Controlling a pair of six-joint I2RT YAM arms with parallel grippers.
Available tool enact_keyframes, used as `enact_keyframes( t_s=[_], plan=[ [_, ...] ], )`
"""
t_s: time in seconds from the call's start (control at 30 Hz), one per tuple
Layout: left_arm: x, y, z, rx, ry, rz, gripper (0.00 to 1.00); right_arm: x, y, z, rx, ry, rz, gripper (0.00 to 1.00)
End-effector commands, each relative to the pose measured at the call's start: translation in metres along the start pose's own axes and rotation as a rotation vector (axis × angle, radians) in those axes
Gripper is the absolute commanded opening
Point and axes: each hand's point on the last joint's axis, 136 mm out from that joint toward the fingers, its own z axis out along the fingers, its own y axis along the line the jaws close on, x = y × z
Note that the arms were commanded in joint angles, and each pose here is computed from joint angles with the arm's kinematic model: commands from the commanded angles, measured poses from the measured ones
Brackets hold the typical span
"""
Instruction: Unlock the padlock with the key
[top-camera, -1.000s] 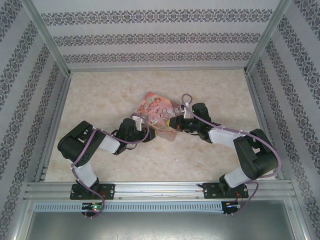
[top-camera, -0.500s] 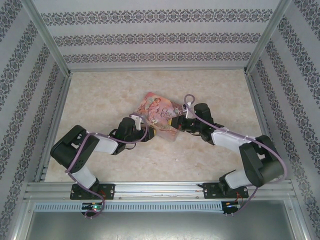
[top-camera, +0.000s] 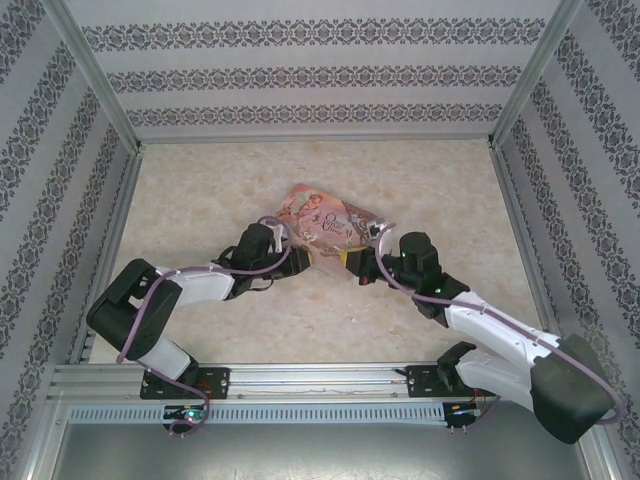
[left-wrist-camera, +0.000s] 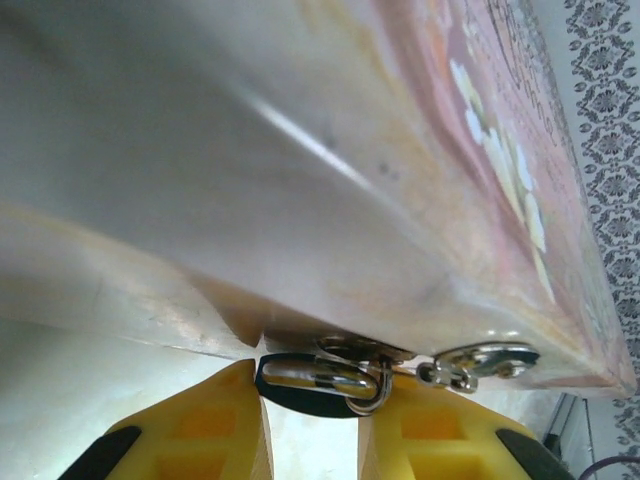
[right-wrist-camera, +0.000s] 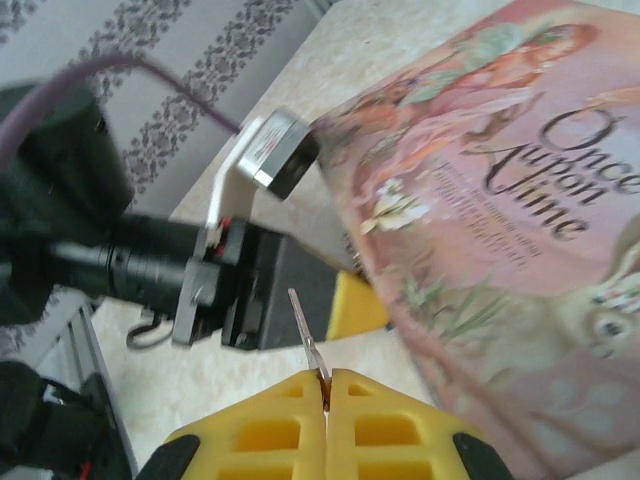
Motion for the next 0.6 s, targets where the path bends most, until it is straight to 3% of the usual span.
enact_keyframes(
  t_s=[0.0,0.23,0.57],
  plan=[
    [-0.003,-0.023,-0.006,0.024,0.027,-0.050,0.21,0.009,-0.002,-0.002,0.056,-0.024,-0.147,0.00],
    [-0.003,-0.024,-0.009,-0.044,0.076,-0.154,0.22,0.030,0.005,0.006,0.116,-0.005,-0.247,0.00],
    [-0.010,-0.040,-0.010,0.003,0.072,-0.222,0.21,0.050,-0.009,0.024,0.206,0.026,-0.318,0.00]
  ],
)
